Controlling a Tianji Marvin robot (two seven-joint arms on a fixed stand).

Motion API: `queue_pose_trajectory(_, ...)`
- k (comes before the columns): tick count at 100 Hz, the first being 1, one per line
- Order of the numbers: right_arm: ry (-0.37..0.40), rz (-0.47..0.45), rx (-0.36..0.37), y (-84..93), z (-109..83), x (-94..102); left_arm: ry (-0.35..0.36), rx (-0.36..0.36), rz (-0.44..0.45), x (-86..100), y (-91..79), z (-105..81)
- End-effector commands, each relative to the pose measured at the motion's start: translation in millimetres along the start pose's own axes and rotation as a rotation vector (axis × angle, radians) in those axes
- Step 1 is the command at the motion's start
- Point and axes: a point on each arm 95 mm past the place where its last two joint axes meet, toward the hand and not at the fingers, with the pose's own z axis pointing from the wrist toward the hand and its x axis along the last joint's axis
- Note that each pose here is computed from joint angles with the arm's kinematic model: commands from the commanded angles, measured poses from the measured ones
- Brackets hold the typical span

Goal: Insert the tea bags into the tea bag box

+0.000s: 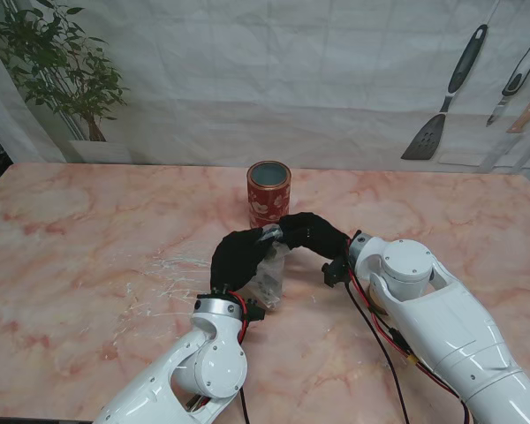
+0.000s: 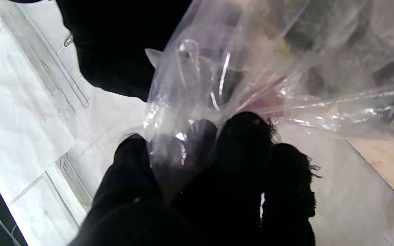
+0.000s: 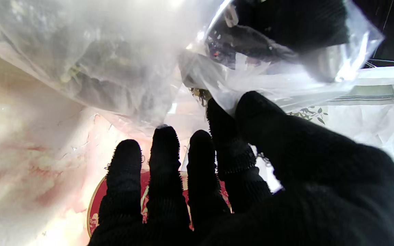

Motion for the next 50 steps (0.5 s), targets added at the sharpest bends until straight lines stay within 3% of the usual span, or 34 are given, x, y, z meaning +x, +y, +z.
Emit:
queue_pose_trajectory(1,0.0,-0.012,0.004,-0.2,-3.5,3.7,-0.004,-0.004,-0.001,1.4,-2.8,4.8)
queue_pose_trajectory(50,-0.015,-0.054,-0.039,6.0,-22.4,20.7,-0.048,0.018,0.036,-3.8,-9.6,13.6)
